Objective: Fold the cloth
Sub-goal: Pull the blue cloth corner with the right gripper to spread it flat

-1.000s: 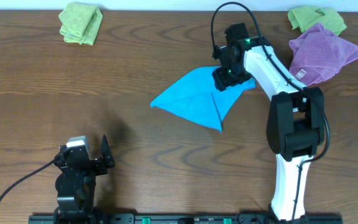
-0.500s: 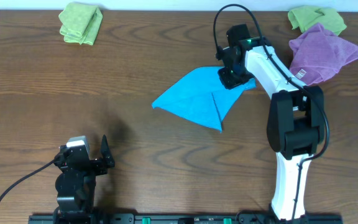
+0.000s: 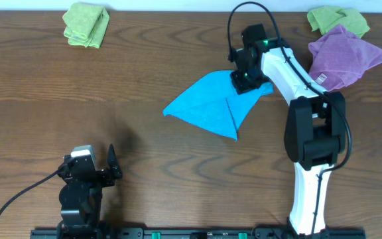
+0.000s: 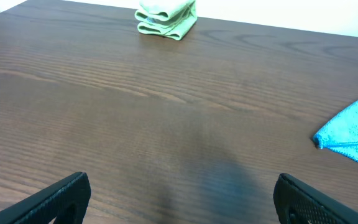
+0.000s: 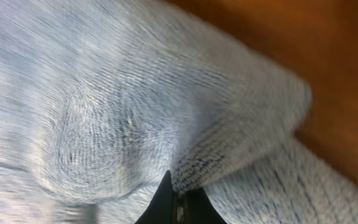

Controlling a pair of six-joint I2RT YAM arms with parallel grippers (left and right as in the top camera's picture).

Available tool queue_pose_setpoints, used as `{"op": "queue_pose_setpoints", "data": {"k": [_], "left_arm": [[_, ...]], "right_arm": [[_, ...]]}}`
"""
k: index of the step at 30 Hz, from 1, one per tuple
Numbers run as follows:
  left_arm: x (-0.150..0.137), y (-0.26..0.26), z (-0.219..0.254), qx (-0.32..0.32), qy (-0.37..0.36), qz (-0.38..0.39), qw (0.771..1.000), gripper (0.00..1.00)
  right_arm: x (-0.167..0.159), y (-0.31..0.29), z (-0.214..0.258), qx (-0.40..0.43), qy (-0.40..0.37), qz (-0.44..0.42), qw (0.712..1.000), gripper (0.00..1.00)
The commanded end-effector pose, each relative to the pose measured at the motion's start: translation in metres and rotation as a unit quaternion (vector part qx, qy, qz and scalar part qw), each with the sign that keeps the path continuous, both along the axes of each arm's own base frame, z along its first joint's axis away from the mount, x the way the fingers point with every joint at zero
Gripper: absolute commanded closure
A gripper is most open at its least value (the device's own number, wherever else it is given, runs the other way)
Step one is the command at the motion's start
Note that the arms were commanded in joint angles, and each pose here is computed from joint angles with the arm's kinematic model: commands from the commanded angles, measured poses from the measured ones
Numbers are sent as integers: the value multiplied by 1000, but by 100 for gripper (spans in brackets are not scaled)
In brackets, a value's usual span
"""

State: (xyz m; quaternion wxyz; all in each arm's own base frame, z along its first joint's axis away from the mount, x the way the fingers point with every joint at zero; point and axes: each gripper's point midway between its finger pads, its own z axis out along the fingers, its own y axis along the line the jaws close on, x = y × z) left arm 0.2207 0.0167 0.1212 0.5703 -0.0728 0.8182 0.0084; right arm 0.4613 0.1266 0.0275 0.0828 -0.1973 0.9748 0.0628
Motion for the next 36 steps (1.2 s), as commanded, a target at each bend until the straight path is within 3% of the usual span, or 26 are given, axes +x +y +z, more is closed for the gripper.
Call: {"op": "queue_pose_setpoints", "data": {"k": [1, 8, 17, 21, 22, 23, 24, 26, 36], "left_arm": [[-1, 5, -9, 11, 10, 9, 1000, 5], [-1, 5, -9, 11, 10, 8, 1000, 5], [-1, 5, -9, 11, 10, 9, 1000, 5], [-1, 4, -9, 11, 10, 8, 1000, 5], [-1, 4, -9, 11, 10, 8, 1000, 5], [-1, 5, -9, 11, 10, 8, 1000, 4], [-1, 5, -9, 11, 10, 8, 1000, 5], [-1, 5, -9, 11, 10, 8, 1000, 5], [-1, 5, -9, 11, 10, 9, 1000, 5]], "right_arm": [[15, 45, 33, 65, -34, 27, 997, 99], [20, 130, 71, 136, -97, 105, 980, 99], [-50, 226, 71, 134, -103, 300, 939, 99], [-55, 232, 69, 118, -109, 309, 937, 96], [-55, 232, 69, 118, -109, 309, 937, 56], [-55, 232, 69, 119, -109, 309, 937, 23], [-55, 232, 69, 118, -108, 309, 938, 9], [-56, 232, 68, 118, -106, 308, 938, 1], [-37, 181, 56, 41, -91, 254, 962, 1]]}}
